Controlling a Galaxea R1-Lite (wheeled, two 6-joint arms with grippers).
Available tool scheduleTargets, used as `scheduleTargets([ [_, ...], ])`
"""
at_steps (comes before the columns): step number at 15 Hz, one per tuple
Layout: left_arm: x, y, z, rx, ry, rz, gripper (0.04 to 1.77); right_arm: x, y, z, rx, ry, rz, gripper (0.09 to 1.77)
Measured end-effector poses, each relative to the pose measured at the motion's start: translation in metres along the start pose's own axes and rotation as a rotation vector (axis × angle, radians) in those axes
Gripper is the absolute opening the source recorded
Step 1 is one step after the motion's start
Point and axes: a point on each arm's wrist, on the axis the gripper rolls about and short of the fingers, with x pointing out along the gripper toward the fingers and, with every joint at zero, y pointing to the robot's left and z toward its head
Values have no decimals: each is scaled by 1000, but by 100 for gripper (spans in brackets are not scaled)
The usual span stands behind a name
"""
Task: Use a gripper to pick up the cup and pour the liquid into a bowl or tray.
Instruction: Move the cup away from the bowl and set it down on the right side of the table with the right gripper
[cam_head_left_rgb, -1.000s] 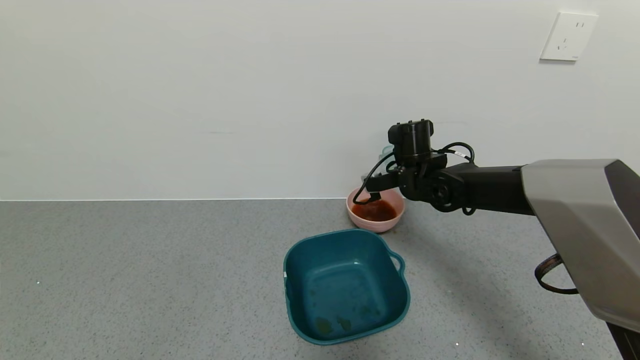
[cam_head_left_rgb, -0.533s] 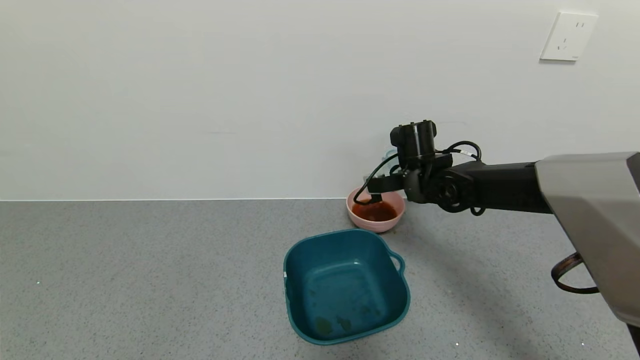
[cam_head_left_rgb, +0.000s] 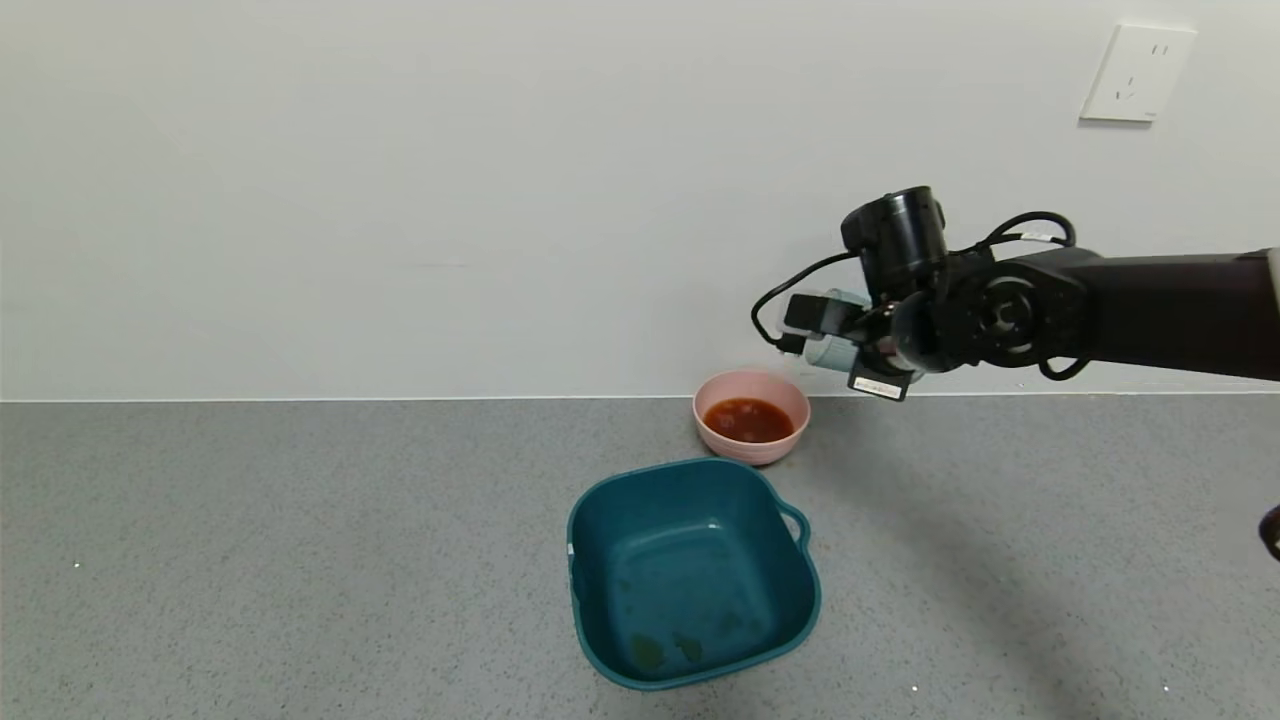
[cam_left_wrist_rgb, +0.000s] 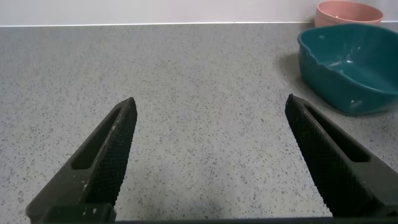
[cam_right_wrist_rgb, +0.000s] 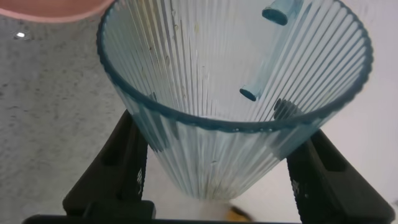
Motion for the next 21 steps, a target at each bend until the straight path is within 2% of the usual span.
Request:
scheduleTargets([
  [3,0,0,0,0,0,-1,172,-16,-11,-31,162,-7,89,131],
  [7,0,0,0,0,0,0,172,-24,-19,-72,478,-29,221,131],
  [11,0,0,0,0,0,0,172,-30,-23,-96,820,3,305,131],
  [14,0,0,0,0,0,0,172,-33,-15,-108,973,-3,362,131],
  [17,0,0,0,0,0,0,172,-38,-3,-119,1051,-55,351,131],
  [21,0,0,0,0,0,-1,172,-39,13,-129,1179,-169,204,131],
])
